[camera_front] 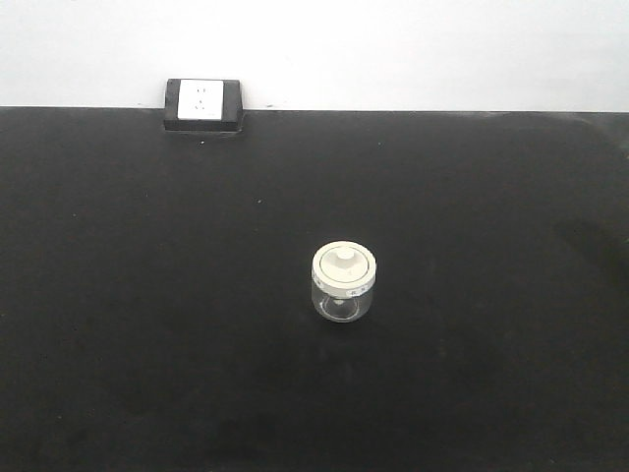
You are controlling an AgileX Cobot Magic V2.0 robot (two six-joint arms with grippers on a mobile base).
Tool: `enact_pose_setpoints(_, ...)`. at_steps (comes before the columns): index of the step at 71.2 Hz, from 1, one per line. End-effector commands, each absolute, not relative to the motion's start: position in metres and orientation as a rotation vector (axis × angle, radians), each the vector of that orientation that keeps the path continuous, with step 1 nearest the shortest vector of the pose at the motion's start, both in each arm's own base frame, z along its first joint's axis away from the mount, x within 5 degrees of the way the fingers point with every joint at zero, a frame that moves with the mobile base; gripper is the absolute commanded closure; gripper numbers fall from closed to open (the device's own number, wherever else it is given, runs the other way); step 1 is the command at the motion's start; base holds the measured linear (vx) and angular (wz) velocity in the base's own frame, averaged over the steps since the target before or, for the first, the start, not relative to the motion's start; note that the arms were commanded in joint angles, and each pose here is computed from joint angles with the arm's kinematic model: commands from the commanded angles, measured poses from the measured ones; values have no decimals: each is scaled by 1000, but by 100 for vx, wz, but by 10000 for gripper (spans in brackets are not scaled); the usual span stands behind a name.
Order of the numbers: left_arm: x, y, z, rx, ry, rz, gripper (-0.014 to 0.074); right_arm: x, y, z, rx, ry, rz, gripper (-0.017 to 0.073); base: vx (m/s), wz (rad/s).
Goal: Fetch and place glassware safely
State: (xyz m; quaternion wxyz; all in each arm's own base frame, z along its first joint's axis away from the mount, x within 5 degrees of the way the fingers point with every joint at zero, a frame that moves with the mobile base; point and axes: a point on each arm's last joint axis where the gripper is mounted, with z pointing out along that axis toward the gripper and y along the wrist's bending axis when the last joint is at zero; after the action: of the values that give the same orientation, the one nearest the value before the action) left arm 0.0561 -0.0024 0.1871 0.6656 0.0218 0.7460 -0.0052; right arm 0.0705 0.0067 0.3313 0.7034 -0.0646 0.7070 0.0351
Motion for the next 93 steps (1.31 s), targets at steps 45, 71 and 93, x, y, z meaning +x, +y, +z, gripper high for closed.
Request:
enact_pose_setpoints(45, 57, -3, 185, 38, 1632, -28, 601, 69, 8, 344, -164, 1499, 84, 563, 0, 0)
enact_pose_setpoints(71, 57, -3, 185, 38, 1632, -28, 601, 81, 3, 337, -68, 1578, 2, 563, 0, 0)
enact_pose_setpoints(93, 57, -3, 185, 38, 1632, -28, 601, 88, -2, 283, -2, 1656, -32, 563, 0, 0)
